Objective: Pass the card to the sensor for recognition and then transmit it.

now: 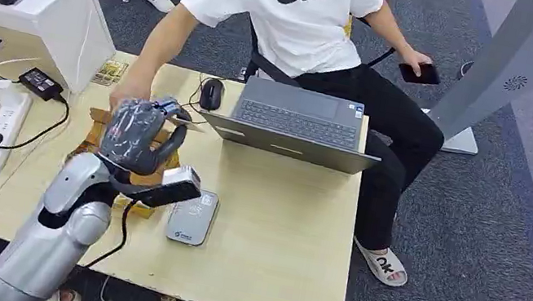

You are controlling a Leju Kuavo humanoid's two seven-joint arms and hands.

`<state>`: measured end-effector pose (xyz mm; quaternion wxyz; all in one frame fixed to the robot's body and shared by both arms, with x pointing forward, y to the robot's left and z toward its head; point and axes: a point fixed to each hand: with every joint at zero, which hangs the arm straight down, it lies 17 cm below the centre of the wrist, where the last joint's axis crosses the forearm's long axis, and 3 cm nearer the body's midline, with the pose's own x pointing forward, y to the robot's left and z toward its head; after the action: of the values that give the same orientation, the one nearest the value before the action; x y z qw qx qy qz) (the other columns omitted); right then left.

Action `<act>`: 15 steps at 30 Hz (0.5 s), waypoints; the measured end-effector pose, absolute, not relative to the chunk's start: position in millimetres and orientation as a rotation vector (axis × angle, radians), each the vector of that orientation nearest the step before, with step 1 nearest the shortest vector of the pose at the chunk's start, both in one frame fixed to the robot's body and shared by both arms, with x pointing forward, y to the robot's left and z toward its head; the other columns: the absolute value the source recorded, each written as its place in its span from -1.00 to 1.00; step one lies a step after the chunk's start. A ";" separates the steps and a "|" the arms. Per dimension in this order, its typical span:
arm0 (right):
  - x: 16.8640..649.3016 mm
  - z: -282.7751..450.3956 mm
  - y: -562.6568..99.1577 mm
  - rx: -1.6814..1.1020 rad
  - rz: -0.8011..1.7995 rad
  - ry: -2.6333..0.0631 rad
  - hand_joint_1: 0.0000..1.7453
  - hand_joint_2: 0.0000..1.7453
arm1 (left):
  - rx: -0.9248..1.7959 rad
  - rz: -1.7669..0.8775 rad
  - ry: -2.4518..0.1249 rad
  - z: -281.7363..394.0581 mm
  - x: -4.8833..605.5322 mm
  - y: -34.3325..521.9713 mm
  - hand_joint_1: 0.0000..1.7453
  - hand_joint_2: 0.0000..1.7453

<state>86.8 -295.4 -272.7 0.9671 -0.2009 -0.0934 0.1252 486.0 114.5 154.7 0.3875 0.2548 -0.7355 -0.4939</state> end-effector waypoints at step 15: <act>81.9 -273.3 -289.7 -0.399 0.252 -0.183 -1.00 1.00 | 0.586 -1.341 -1.750 105.0 452.0 102.8 1.00 1.00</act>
<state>81.9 -289.7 -273.3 0.9682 -0.1972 -0.0905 0.1247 452.0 102.8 105.0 0.4170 0.2336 -0.6971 -0.5344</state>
